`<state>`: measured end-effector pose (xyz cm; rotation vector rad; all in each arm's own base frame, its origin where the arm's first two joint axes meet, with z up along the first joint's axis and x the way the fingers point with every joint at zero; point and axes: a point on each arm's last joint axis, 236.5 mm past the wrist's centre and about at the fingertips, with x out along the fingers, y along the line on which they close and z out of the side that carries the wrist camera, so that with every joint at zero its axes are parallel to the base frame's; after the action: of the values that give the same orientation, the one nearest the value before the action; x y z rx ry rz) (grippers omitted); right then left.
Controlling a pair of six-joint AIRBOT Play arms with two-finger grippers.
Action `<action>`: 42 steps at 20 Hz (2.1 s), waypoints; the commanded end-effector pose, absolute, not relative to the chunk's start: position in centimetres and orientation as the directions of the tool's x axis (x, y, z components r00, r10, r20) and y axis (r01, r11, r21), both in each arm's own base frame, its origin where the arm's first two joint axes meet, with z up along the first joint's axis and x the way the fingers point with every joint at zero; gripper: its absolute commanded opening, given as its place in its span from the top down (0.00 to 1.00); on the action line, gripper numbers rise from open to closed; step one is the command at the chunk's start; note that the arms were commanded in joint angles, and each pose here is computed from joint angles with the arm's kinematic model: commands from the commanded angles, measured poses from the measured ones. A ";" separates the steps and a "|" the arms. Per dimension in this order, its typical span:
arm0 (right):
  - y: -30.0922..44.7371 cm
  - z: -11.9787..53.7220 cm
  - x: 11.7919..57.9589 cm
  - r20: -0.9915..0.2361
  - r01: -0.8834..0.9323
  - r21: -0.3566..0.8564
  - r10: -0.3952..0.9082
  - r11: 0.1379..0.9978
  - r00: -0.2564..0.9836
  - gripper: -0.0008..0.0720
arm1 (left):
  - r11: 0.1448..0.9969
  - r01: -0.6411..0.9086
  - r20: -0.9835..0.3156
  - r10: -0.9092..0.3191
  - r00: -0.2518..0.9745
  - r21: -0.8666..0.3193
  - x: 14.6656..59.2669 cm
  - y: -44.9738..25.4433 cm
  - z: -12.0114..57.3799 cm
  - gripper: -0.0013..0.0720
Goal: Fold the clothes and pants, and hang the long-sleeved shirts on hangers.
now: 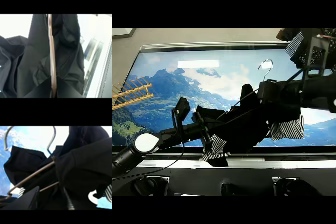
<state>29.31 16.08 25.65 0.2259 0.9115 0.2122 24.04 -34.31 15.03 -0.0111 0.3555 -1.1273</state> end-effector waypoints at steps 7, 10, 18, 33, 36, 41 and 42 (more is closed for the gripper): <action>3.0 30.9 29.5 -0.608 0.370 0.224 -0.167 0.902 0.776 0.30 | 0.435 0.883 -0.263 -0.885 0.383 -0.177 24.1 -34.3 15.3 0.96; 1.1 28.6 30.3 -0.686 0.452 0.254 -0.170 0.855 0.707 0.28 | 0.435 0.883 -0.263 -0.885 0.384 -0.177 24.2 -34.3 15.3 0.96; 5.5 26.6 30.6 -0.736 -0.667 -0.222 0.326 0.712 0.593 0.13 | 0.435 0.883 -0.264 -0.885 0.384 -0.177 24.2 -34.3 15.2 0.96; 10.2 24.9 37.4 -0.630 -0.849 -0.419 0.571 0.321 0.527 0.13 | 0.435 0.883 -0.264 -0.885 0.383 -0.177 24.1 -34.3 15.2 0.95; 11.2 23.5 36.9 -0.647 -0.897 -0.338 0.622 0.285 0.442 0.13 | 0.435 0.883 -0.264 -0.885 0.383 -0.177 24.1 -34.3 15.2 0.95; 11.8 21.3 36.6 -0.671 -0.941 -0.237 0.659 0.243 0.339 0.14 | 0.435 0.883 -0.264 -0.885 0.383 -0.177 24.1 -34.3 15.2 0.95; 11.9 21.1 36.8 -0.668 -0.943 -0.226 0.666 0.242 0.331 0.14 | 0.435 0.883 -0.264 -0.885 0.383 -0.177 24.1 -34.3 15.2 0.95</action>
<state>36.83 11.44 21.86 -0.7059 0.4807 1.1155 24.13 -34.33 15.22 -0.0080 0.3422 -1.1268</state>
